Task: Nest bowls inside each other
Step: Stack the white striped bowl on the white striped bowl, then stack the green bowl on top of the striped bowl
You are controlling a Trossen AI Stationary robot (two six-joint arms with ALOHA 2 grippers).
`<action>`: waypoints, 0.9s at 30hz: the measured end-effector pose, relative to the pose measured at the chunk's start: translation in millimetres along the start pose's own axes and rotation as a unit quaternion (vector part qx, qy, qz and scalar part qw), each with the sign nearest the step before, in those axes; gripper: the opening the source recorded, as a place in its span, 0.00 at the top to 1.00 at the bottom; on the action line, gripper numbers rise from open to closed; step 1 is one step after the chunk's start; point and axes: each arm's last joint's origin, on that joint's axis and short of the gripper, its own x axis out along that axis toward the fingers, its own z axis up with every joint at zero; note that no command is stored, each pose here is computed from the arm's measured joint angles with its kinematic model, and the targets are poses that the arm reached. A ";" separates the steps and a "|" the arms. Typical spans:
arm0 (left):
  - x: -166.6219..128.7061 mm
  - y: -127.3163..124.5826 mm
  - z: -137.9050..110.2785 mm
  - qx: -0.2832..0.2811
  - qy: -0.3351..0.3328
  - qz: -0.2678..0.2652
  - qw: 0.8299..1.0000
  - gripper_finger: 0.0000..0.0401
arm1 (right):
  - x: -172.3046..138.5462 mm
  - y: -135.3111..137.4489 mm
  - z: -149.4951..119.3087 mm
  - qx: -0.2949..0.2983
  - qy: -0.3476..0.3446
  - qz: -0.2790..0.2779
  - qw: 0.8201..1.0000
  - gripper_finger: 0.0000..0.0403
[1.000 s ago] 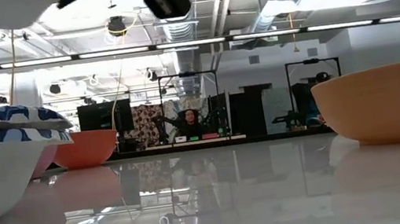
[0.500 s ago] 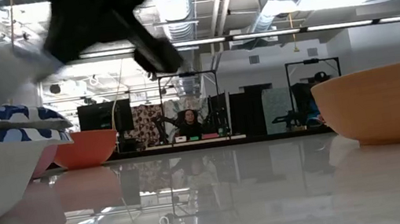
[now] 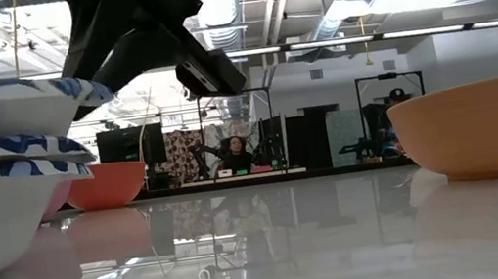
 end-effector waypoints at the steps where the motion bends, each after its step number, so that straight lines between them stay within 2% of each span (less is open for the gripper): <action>1: 0.0 0.0 0.0 0.000 0.000 -0.001 1.000 0.35 | 0.0 0.0 -0.3 -0.004 0.004 0.002 1.000 0.86; 7: 0.0 -1.5 -0.8 0.022 0.014 -0.026 0.999 0.35 | 0.0 1.3 -0.2 -0.029 0.005 0.010 1.000 0.67; 14: -1.3 -6.1 -6.3 0.044 0.076 -0.119 0.989 0.35 | -0.5 3.5 3.3 -0.041 -0.001 0.030 0.999 0.47; 20: -4.9 -18.4 -23.9 0.057 0.157 -0.144 0.975 0.35 | -19.6 8.9 8.2 -0.063 -0.013 0.040 0.997 0.44; 23: -4.4 -32.0 -33.5 0.068 0.176 -0.152 0.970 0.35 | -27.5 12.5 7.7 -0.070 -0.015 0.044 0.996 0.44; 27: -2.3 -54.2 -47.5 0.101 0.175 -0.129 0.971 0.35 | -36.4 16.2 4.9 -0.073 -0.012 0.044 0.996 0.45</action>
